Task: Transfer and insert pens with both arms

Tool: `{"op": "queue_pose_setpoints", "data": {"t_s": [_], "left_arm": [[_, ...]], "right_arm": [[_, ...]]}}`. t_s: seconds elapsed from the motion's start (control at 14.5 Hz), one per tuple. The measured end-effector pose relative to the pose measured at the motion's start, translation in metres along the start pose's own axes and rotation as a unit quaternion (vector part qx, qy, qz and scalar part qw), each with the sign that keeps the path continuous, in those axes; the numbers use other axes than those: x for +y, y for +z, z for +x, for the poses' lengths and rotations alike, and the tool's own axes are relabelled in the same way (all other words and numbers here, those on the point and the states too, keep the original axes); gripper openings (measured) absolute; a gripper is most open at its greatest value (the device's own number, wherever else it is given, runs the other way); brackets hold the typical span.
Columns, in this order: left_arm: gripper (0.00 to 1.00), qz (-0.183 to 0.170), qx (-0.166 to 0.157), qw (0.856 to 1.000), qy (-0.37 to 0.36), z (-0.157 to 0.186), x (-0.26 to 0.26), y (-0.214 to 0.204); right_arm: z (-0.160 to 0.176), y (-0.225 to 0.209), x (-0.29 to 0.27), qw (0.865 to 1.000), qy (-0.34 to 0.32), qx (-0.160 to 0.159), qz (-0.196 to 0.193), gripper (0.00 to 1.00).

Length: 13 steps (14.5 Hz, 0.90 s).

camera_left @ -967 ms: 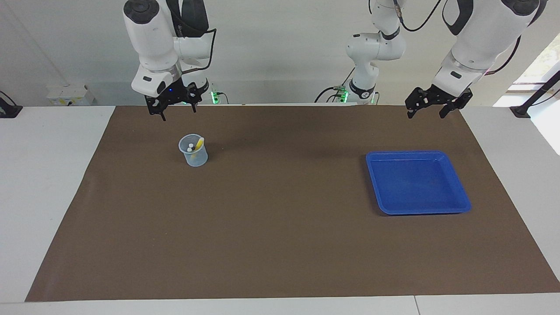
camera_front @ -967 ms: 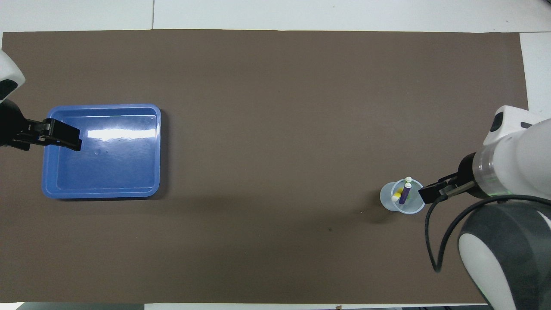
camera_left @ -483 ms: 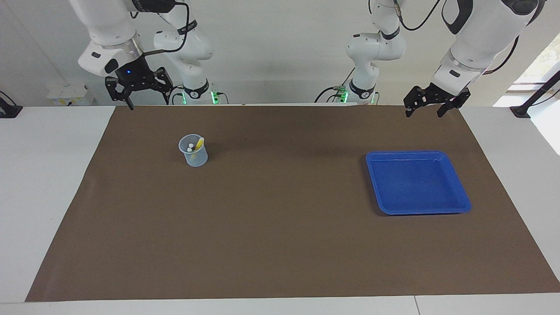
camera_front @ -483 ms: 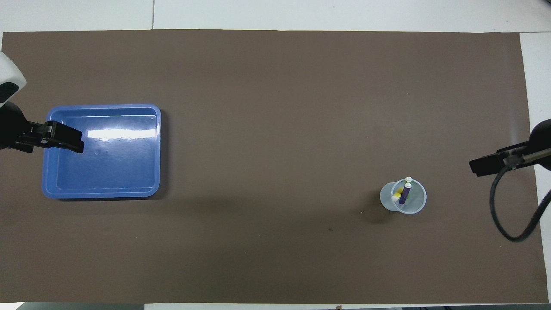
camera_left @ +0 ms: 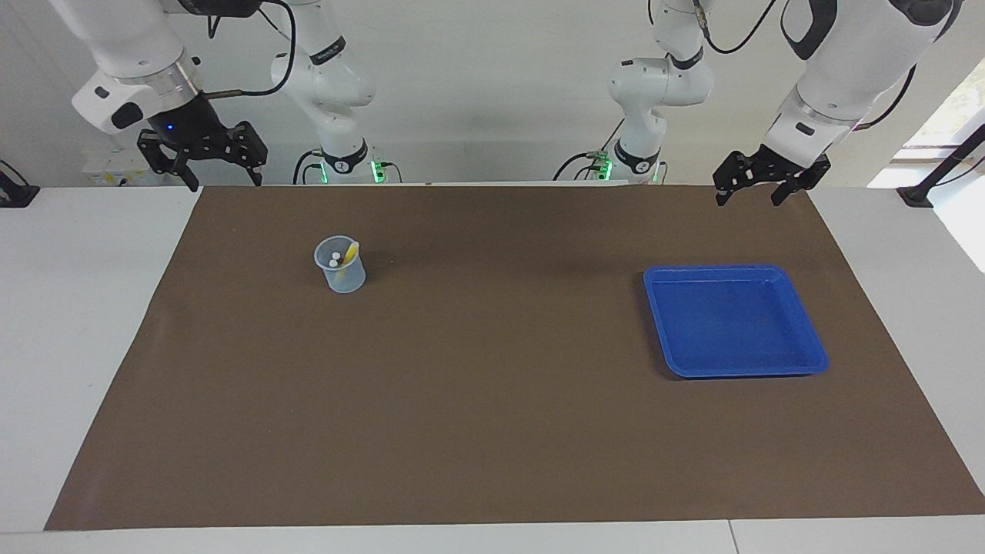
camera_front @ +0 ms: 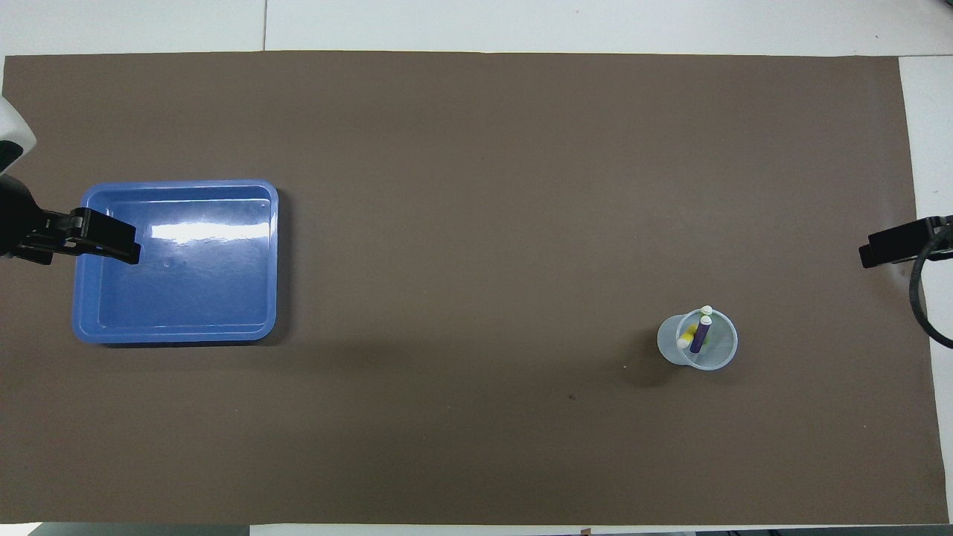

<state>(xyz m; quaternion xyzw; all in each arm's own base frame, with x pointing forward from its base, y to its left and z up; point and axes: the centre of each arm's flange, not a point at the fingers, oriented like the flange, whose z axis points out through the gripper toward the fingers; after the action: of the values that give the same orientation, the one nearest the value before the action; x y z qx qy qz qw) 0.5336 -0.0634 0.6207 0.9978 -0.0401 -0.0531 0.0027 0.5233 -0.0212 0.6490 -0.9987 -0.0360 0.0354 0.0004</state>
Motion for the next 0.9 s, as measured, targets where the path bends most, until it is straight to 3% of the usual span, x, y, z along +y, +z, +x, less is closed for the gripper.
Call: {"op": "queue_pose_setpoints", "data": {"t_s": [0.35,0.9], "left_arm": [[1.00,0.000,0.000,1.000,0.000,0.000,0.000,0.000],[1.00,0.000,0.000,1.000,0.000,0.000,0.000,0.000]], "right_arm": [[0.006,0.016,0.012,0.999,0.014,-0.035,0.010,1.00],[0.019,0.019,0.001,0.999,0.002,-0.040,-0.004,1.00]]}}
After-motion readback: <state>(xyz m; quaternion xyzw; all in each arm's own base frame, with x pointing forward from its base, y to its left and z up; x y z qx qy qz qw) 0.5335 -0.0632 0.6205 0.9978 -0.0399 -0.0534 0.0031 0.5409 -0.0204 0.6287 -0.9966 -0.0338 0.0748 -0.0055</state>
